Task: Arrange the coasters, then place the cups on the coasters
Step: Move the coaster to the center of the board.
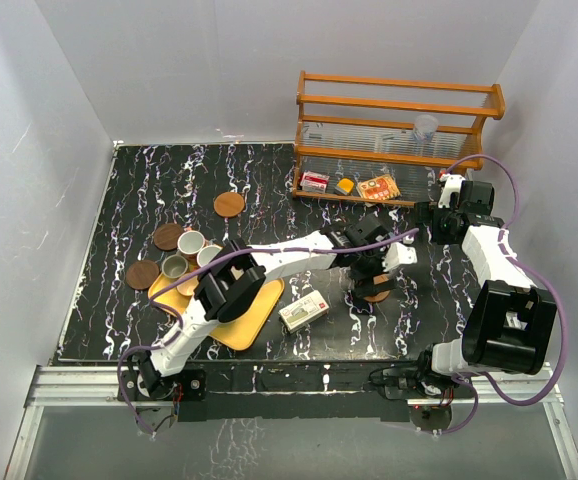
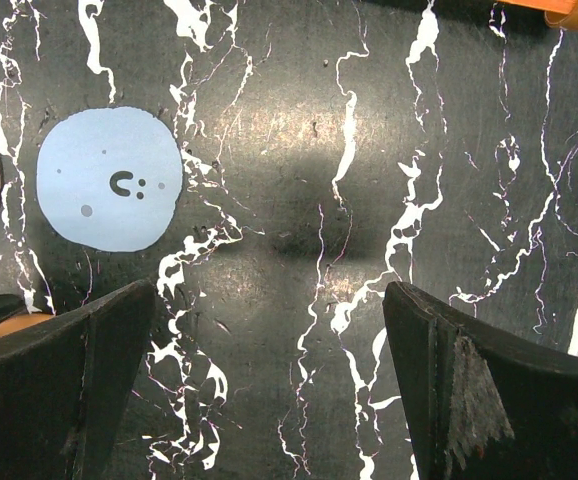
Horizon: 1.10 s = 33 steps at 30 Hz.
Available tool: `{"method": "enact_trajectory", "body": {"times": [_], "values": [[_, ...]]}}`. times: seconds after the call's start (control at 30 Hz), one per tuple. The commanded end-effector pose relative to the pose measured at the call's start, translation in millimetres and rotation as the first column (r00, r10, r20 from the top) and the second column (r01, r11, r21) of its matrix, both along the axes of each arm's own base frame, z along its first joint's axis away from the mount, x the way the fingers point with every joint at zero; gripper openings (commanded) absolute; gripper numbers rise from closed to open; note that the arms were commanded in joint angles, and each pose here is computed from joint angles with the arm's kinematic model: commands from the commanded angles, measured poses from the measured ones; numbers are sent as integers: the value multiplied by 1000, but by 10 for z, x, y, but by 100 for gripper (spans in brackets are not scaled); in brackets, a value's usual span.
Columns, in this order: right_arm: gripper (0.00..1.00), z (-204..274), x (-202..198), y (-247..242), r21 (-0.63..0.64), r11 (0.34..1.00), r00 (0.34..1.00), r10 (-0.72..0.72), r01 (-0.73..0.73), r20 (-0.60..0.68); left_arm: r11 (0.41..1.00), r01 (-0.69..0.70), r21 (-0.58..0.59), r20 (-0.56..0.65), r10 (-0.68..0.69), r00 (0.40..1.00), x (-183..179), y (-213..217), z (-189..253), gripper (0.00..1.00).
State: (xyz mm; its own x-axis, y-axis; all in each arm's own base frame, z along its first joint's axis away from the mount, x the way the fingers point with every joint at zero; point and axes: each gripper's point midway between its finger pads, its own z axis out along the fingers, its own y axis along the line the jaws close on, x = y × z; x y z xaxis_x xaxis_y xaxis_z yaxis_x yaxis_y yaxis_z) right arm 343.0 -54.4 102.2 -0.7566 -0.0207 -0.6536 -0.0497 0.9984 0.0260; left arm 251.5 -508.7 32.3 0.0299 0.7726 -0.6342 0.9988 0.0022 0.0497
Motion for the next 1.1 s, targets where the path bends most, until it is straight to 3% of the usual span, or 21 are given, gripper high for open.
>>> {"method": "enact_trajectory", "body": {"times": [0.0, 0.33, 0.7, 1.07], "values": [[98, 205, 137, -36, -7, 1000, 998, -2, 3, 67, 998, 23, 56, 42, -25, 999, -100, 283, 157, 92], [98, 183, 133, -22, -1, 1000, 998, 5, -5, 61, 994, 22, 107, 32, -26, 999, -190, 509, -13, 93], [98, 153, 128, -8, 5, 1000, 999, 12, -13, 53, 1000, -7, 22, -36, 8, 999, -242, 338, 359, 92], [98, 131, 121, -1, 8, 1000, 999, 15, -15, 46, 1000, -28, -4, -79, 28, 997, -272, 440, 492, 92]]}}
